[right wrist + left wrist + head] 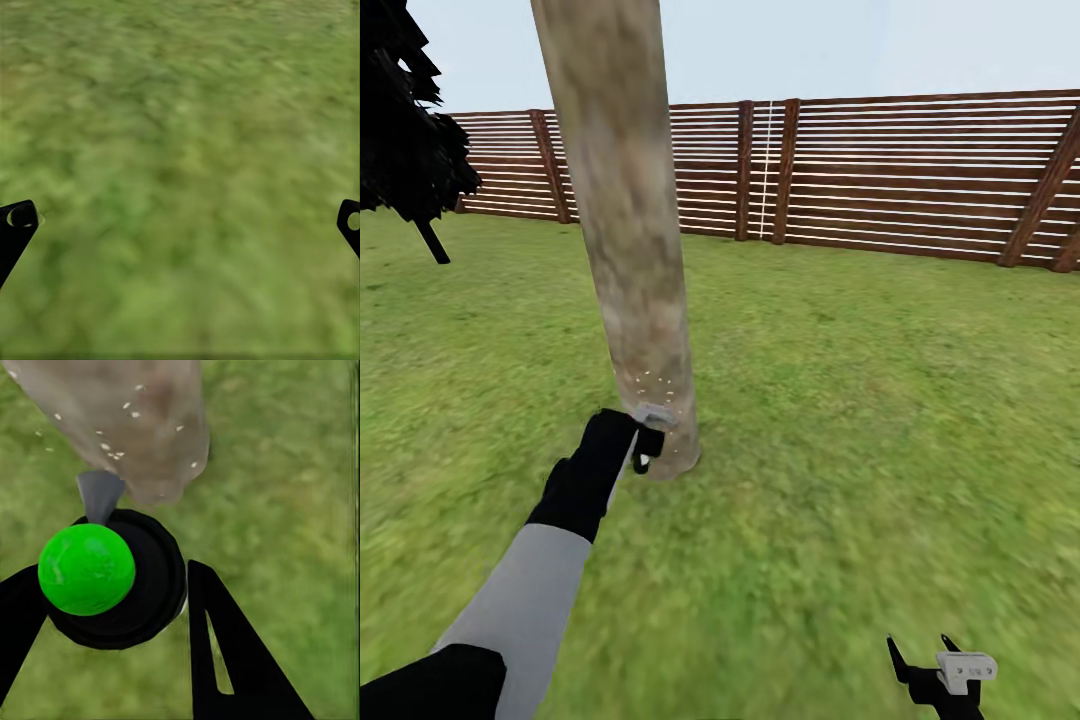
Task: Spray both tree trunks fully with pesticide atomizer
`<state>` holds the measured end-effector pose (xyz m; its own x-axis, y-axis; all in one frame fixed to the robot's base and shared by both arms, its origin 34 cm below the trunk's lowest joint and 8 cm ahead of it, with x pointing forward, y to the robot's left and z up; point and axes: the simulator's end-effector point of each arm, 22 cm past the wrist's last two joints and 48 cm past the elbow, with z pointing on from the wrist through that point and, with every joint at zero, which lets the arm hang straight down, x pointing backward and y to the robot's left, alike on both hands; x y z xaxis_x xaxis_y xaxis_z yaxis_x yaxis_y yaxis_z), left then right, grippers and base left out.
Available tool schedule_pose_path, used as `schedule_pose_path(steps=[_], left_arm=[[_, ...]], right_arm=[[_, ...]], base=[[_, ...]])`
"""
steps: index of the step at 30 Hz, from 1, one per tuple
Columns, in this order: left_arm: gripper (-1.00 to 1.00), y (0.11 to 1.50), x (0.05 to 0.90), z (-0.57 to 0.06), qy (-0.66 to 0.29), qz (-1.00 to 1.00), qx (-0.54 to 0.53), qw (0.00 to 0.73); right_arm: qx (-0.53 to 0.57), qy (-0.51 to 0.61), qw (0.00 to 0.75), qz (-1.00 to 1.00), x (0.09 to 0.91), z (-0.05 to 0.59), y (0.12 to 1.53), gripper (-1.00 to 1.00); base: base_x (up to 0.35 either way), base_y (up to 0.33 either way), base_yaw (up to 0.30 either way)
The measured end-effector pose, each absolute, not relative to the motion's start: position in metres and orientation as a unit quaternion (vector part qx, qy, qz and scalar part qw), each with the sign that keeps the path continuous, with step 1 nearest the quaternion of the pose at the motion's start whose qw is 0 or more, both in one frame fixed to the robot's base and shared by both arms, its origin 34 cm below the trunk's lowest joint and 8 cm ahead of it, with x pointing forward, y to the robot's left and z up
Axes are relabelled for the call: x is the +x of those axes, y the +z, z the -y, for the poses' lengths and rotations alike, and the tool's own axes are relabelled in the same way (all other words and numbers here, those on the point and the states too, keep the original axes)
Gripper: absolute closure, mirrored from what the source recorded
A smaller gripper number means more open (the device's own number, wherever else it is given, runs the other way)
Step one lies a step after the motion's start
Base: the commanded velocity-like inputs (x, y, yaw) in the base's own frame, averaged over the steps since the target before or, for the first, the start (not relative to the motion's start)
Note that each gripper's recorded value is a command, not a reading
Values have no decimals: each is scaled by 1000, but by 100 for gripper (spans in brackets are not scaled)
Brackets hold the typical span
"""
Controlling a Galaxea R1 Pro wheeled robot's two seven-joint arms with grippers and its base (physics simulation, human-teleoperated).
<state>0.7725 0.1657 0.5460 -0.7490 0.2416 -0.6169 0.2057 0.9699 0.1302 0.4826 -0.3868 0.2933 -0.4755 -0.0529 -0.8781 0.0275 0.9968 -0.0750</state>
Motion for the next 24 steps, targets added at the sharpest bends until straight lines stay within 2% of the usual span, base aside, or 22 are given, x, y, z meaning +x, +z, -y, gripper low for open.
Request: schedule_pose_path(steps=[3, 8, 11, 17, 20, 24], left_arm=[[100, 556, 777, -173, 21, -932, 112, 344], [100, 559, 784, -265, 55, -935, 64, 344], [100, 565, 788, -252, 31, -934, 59, 350], [100, 582, 790, -166, -6, -926, 111, 362], [100, 590, 794, -178, 9, -922, 109, 372], [100, 598, 803, -247, 58, -921, 89, 375]], right_arm=[[-8, -39, 512, -858, 483, 387, 293, -100], [-8, -39, 512, -858, 483, 387, 293, -100], [-8, -39, 512, -858, 483, 387, 293, -100], [-8, -39, 512, -858, 483, 387, 293, -100], [-8, -39, 512, -858, 483, 386, 293, -100], [-8, -39, 512, -858, 483, 386, 293, -100]], base=[[0, 0, 0], [0, 0, 0], [0, 0, 0], [0, 0, 0], [0, 0, 0], [0, 0, 0]])
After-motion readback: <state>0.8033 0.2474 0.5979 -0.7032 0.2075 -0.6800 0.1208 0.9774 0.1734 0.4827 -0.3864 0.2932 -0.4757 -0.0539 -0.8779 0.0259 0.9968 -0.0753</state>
